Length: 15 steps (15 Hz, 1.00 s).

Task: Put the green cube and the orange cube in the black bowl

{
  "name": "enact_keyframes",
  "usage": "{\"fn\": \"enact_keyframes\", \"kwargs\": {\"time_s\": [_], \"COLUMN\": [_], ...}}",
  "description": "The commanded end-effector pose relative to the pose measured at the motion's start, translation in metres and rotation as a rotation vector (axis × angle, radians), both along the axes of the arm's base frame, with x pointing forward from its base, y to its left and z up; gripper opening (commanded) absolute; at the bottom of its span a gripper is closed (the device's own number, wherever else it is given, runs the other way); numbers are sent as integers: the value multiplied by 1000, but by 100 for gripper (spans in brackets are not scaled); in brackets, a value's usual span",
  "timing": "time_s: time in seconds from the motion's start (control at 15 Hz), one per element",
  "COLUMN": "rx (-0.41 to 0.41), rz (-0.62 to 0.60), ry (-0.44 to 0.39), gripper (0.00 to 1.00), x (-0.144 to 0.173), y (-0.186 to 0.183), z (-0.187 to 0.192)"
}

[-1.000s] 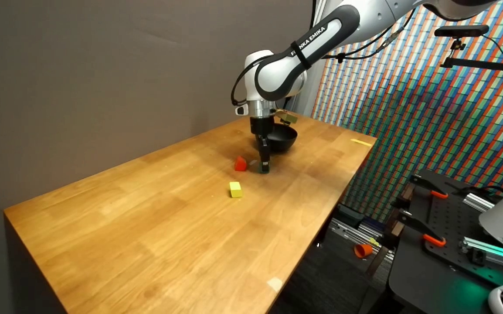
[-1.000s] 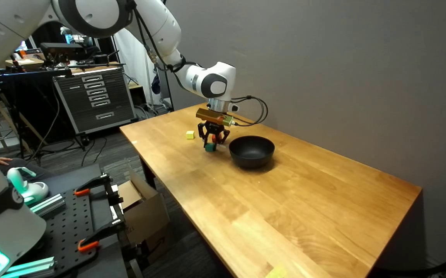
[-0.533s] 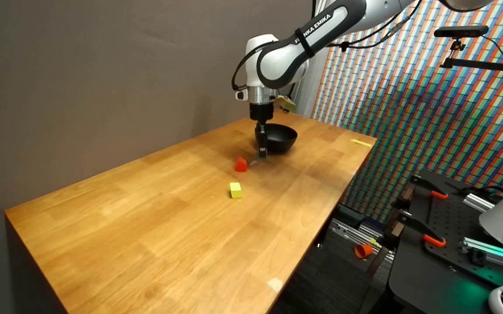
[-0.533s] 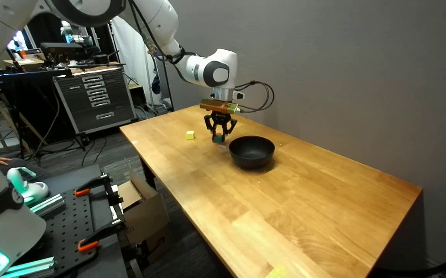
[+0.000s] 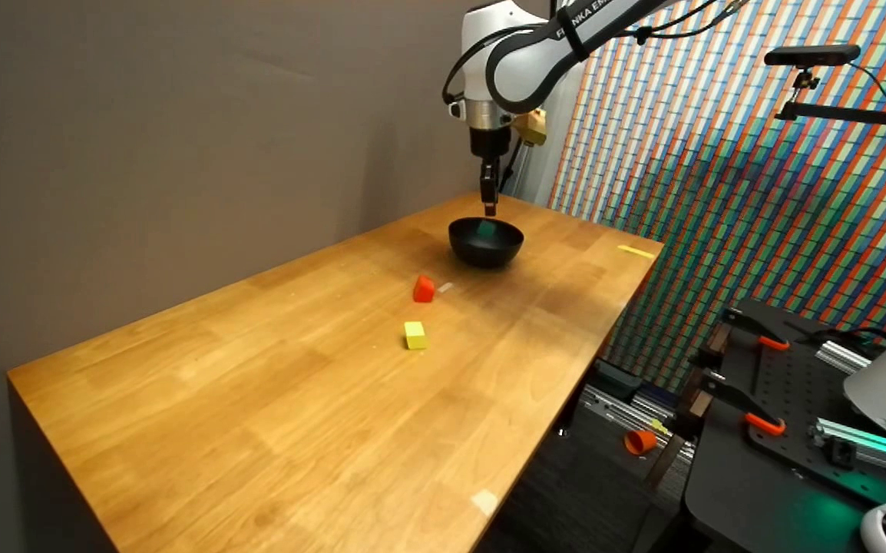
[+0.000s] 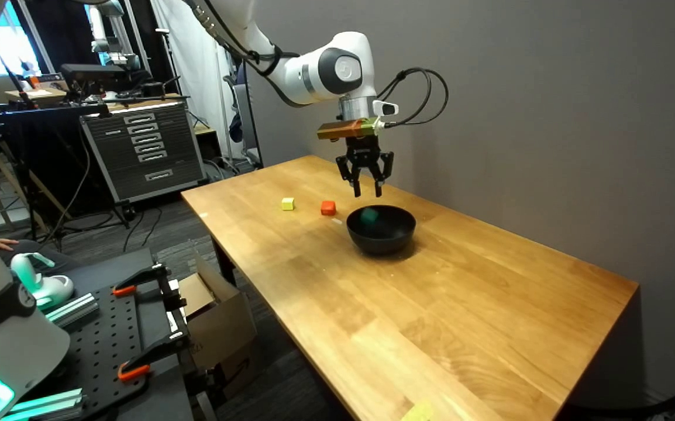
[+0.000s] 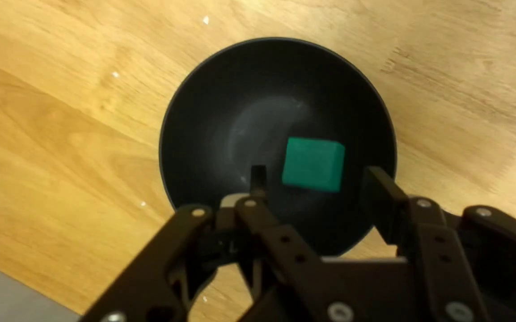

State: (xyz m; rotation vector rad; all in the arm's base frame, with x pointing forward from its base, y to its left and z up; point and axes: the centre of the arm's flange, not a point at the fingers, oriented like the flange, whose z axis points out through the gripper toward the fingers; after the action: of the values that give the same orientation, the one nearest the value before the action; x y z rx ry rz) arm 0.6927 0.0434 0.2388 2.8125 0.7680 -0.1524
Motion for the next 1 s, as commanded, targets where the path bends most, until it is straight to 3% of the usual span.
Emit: {"fn": "enact_keyframes", "kwargs": {"time_s": [0.0, 0.13, 0.53, 0.73, 0.93], "rx": [48, 171, 430, 442, 400], "rz": [-8, 26, 190, 241, 256], "ry": [45, 90, 176, 176, 150], "gripper": [89, 100, 100, 100, 100], "x": [-6, -3, 1, -2, -2], "y": [5, 25, 112, 143, 159], "z": [1, -4, -28, -56, -87]}}
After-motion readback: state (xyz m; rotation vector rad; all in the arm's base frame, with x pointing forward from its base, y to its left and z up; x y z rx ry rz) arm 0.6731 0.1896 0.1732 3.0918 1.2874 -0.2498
